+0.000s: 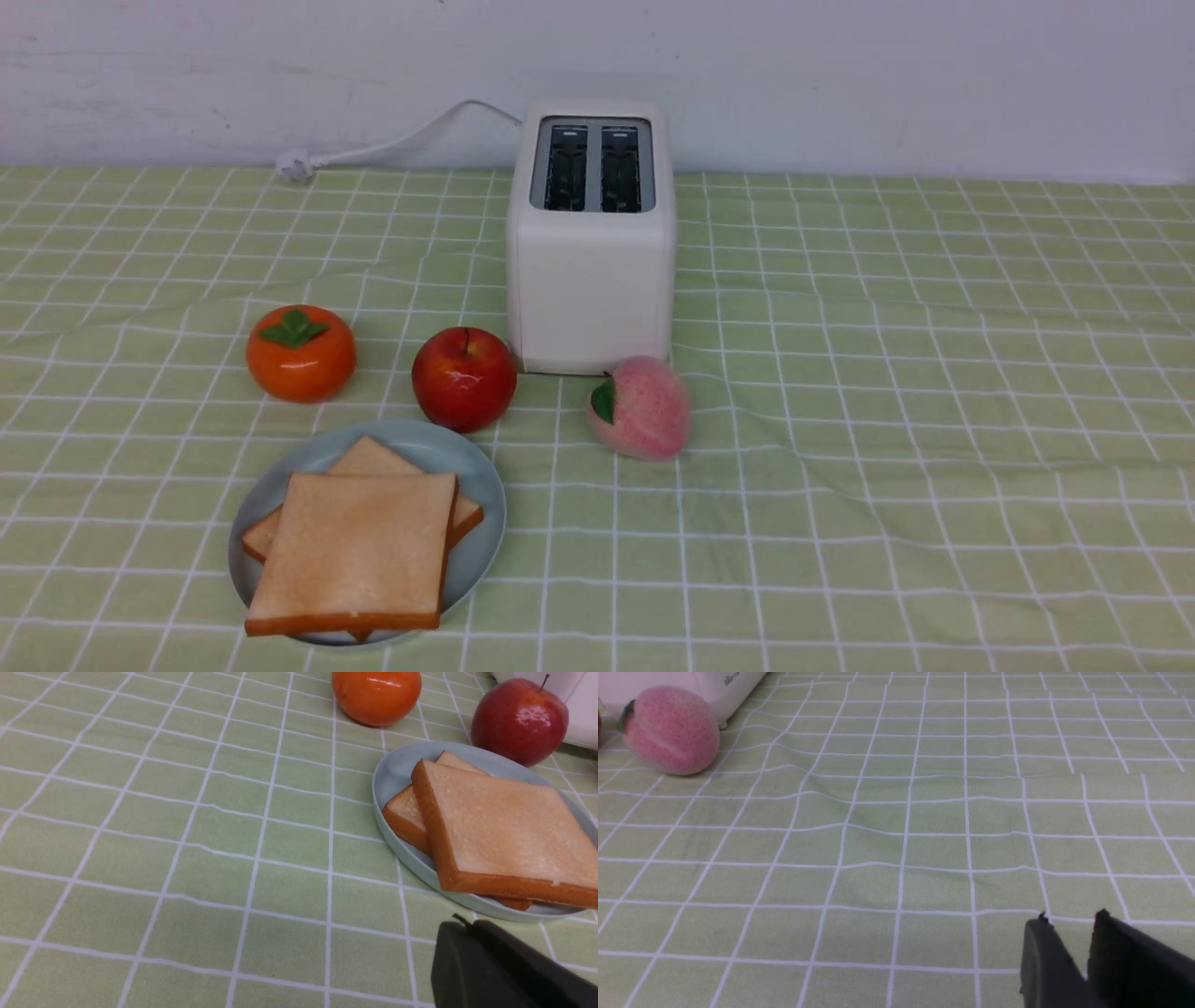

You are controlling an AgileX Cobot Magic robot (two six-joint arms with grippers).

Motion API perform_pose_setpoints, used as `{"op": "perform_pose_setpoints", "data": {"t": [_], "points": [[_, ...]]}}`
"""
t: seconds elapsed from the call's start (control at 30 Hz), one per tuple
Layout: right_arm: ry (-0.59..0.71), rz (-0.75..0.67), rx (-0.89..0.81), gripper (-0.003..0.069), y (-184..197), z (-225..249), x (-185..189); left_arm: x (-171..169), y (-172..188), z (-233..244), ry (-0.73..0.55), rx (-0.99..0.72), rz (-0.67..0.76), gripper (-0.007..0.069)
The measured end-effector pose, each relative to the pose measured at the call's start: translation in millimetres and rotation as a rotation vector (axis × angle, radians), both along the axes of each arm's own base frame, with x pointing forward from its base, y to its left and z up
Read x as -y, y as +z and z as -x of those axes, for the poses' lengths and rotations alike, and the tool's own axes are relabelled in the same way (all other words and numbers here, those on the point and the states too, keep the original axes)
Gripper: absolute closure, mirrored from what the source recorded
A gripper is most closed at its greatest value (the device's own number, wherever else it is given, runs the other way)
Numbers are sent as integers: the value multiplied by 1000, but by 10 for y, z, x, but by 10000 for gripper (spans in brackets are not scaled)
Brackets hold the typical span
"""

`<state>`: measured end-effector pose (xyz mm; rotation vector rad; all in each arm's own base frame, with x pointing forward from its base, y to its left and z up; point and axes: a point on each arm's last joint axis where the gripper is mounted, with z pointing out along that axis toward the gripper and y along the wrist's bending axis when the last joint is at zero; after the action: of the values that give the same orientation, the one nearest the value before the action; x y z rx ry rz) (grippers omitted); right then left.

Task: Take toasted bread from bread machine on green coffee tablecloth place on plate.

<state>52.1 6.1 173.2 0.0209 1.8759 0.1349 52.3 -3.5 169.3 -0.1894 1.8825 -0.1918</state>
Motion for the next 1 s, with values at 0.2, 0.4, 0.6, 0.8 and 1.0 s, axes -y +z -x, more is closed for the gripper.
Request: {"op": "perform_pose_setpoints", "data": {"t": [0.2,0.4,0.6,0.8,1.0], "points": [[0,1,0,491,0,0,0,0,0,0,0,0,1,638],[0,1,0,482,0,0,0,0,0,0,0,0,1,638],[0,1,0,475,0,0,0,0,0,0,0,0,1,637],[0,1,0,463,0,0,0,0,0,0,0,0,1,634],[0,1,0,456,0,0,0,0,0,0,0,0,1,631]]}}
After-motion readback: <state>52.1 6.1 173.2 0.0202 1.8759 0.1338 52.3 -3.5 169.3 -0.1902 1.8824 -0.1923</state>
